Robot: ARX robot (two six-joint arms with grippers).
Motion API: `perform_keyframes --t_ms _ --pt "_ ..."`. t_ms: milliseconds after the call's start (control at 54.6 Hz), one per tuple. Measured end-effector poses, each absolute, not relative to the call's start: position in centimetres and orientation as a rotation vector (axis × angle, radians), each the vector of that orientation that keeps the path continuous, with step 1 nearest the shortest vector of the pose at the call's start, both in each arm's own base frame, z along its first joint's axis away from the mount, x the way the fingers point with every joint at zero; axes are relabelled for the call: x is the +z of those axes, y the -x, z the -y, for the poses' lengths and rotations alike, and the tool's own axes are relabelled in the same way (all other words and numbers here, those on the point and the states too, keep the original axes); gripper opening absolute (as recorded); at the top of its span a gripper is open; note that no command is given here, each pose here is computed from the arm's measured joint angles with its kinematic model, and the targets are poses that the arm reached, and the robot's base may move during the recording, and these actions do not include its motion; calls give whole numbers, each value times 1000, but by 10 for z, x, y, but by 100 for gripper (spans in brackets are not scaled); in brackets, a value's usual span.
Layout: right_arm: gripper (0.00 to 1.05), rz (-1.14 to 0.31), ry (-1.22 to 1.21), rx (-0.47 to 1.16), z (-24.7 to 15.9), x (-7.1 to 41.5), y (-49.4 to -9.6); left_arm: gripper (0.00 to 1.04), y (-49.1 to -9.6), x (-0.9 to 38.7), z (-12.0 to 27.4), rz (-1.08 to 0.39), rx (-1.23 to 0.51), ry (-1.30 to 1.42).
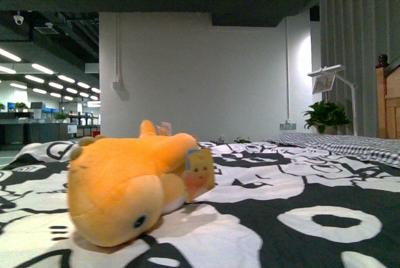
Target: Put away toys
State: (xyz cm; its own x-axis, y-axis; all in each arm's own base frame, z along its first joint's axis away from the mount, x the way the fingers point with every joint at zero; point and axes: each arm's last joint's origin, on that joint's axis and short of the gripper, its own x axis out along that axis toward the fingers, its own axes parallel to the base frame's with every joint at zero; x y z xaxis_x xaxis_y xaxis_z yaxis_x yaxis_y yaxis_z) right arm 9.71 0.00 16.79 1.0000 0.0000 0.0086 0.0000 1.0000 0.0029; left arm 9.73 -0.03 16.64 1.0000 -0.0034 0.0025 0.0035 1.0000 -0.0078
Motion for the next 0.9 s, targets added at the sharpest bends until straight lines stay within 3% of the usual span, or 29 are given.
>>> perform_keyframes --t_ms 898 --pt "98 10 -2 6 0 168 -97 98 -97 167 0 7 0 7"
